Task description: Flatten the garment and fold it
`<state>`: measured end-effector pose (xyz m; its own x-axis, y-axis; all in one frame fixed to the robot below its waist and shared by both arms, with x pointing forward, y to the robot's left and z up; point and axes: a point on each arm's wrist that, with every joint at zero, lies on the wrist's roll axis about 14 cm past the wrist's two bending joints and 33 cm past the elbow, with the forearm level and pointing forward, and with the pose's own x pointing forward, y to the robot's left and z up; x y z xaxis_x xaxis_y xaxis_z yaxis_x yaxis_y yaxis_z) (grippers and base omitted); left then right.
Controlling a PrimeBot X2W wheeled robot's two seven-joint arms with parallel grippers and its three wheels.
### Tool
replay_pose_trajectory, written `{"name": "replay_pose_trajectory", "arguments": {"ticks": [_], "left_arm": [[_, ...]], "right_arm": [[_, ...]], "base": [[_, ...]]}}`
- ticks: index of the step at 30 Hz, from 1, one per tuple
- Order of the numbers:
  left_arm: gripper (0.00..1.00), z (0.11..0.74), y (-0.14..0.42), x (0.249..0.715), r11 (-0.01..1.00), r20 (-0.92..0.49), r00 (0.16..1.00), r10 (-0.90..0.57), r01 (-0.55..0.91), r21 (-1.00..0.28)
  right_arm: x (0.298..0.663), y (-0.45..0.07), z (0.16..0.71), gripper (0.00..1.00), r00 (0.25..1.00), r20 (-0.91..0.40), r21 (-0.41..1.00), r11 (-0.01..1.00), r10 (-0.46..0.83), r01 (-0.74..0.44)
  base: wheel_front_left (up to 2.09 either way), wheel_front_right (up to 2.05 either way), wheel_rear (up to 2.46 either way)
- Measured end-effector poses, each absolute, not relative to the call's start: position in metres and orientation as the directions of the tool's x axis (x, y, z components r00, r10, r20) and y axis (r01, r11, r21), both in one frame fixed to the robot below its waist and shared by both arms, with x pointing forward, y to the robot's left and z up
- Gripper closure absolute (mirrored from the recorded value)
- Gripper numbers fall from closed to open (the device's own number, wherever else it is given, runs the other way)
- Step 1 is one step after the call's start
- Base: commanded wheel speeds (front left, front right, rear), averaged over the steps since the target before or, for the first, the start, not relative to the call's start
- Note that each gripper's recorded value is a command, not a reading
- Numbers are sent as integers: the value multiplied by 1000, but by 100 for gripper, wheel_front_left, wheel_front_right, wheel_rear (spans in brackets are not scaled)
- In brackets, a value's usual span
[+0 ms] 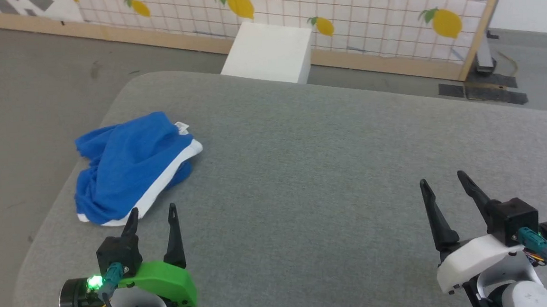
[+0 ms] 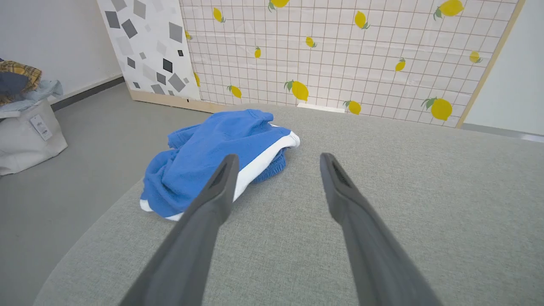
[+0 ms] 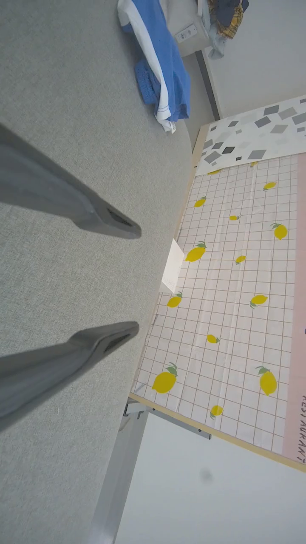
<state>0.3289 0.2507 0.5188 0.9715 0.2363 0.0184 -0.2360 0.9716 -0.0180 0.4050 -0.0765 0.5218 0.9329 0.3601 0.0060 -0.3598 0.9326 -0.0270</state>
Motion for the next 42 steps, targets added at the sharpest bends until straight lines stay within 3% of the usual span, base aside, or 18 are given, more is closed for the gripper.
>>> {"name": "replay_pose_trajectory", "arguments": {"ticks": [42], "left_arm": [[0,510,327,257,856,34,856,516,-514,-59]], "right_arm": [[420,9,521,0,830,28,-2,831,556,-557]], "base": [[0,0,0]]}}
